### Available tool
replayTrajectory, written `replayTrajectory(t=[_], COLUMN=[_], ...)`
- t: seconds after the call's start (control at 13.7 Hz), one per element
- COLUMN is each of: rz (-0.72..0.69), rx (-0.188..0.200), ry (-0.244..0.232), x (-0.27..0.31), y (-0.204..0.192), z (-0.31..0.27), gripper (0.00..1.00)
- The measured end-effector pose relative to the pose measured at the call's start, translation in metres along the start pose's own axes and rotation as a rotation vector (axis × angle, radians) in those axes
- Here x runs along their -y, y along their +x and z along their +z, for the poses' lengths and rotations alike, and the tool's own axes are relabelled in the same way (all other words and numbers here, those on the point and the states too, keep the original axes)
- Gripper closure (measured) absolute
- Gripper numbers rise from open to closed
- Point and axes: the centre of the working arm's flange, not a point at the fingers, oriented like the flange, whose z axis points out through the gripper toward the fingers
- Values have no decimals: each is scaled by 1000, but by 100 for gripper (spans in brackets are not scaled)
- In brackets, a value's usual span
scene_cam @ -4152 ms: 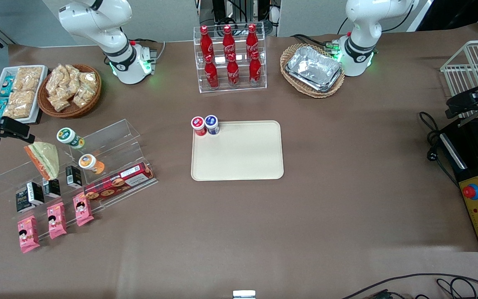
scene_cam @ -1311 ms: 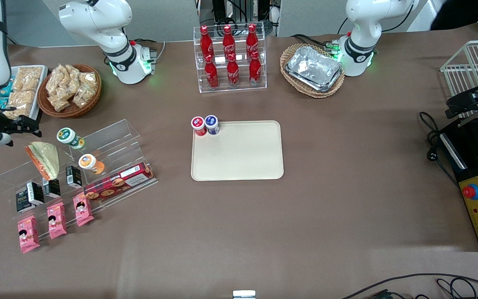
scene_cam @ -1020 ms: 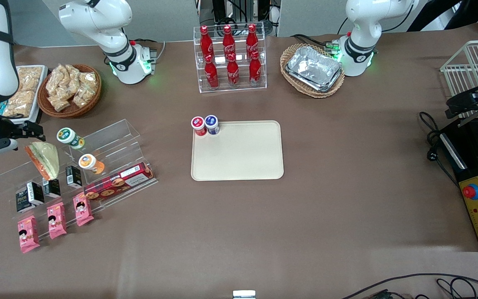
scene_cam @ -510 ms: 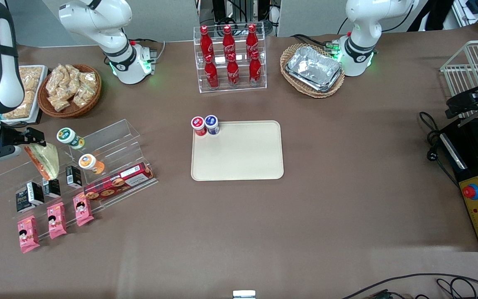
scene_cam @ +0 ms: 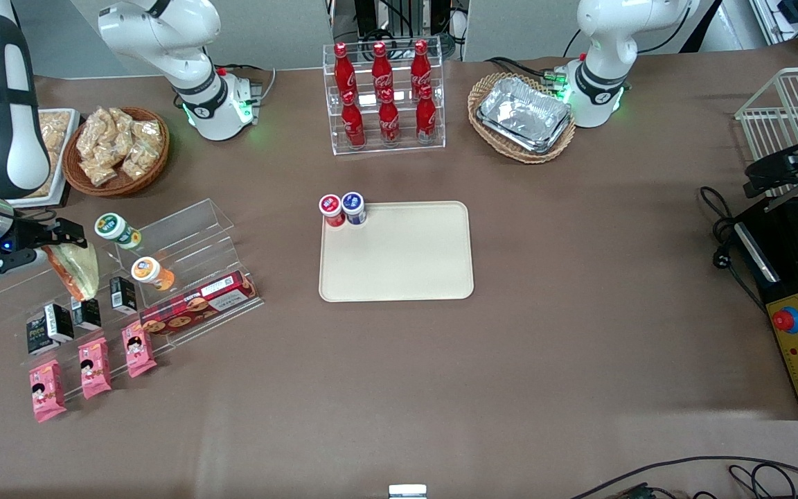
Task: Place sandwich on tray
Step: 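Lower the right gripper onto the wrapped sandwich and close on it, then lift the sandwich off the rack and carry it over the cream tray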
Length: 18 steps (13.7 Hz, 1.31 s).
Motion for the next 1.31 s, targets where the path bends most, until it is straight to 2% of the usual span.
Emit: replayTrajectory(t=[0.07,0.22,0.44,0.51,0.87,1.31], rz=[-4,-22,-59,-63,-78,-101], rx=[1,-4,-26,-29,-45,-28], ry=[3,18,48,51,46,77], x=[0,1,3,3,-4,-6], y=[0,1,1,1,10,18], z=[1,4,6,6,-28,-131], gripper=[17,22,56,59,60,60])
